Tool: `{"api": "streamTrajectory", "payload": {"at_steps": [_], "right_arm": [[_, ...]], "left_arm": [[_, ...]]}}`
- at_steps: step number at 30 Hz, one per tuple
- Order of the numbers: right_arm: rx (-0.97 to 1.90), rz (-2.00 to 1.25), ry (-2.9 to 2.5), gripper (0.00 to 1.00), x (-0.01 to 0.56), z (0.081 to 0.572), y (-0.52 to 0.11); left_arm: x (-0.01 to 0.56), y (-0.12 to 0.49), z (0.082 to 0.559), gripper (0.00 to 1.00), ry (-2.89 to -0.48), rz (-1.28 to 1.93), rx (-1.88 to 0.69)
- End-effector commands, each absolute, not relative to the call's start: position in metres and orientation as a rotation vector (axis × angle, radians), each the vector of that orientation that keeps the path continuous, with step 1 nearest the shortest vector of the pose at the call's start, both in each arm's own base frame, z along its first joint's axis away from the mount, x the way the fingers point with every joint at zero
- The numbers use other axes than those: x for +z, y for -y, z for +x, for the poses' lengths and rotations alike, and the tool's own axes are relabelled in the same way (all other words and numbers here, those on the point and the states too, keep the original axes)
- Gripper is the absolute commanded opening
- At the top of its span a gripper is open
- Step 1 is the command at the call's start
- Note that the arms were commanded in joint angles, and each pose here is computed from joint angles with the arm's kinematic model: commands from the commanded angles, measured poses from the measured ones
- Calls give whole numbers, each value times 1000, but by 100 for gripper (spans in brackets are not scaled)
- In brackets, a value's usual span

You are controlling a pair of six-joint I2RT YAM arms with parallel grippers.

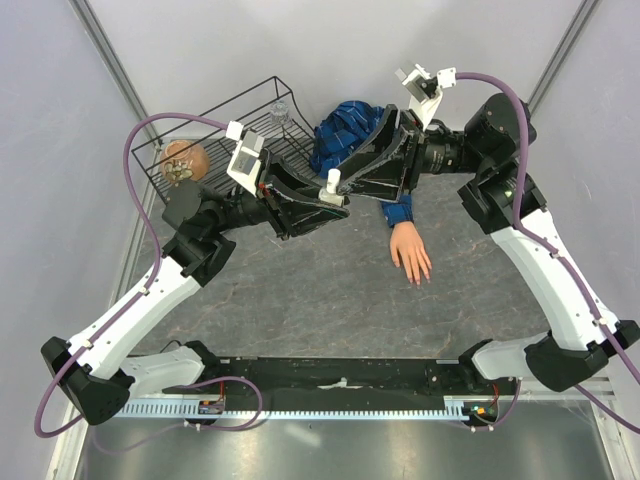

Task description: Paint the nails

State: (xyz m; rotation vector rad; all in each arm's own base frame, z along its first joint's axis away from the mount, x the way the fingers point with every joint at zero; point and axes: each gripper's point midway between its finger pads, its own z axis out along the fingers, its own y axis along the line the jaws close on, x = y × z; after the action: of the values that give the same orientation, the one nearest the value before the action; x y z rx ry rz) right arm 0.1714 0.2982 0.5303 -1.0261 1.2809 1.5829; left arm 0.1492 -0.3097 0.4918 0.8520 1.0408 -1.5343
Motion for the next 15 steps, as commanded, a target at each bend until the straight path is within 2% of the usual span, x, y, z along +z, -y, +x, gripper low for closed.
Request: {"api": "streamTrajectory", "payload": {"at_steps": [1,6,12,14,15], "right_arm": [[1580,-1055,-1228,49,536,168,-302],[1585,-1058,-1226,46,536,168,-305],[1585,-1053,-1227,37,535,170,-308],[1579,-1054,-1224,28,535,170,-309],[1574,-1039,-1253,10,531,173,-310]], "left_arm": [[501,306,146,2,-1004,842,-1555],[500,308,148,2,-1012,839,-1557],[500,308,149,2,-1013,838,-1557],[501,308,154,2,-1021,822,-1539],[503,308,158,2,-1011,816,-1503]]}}
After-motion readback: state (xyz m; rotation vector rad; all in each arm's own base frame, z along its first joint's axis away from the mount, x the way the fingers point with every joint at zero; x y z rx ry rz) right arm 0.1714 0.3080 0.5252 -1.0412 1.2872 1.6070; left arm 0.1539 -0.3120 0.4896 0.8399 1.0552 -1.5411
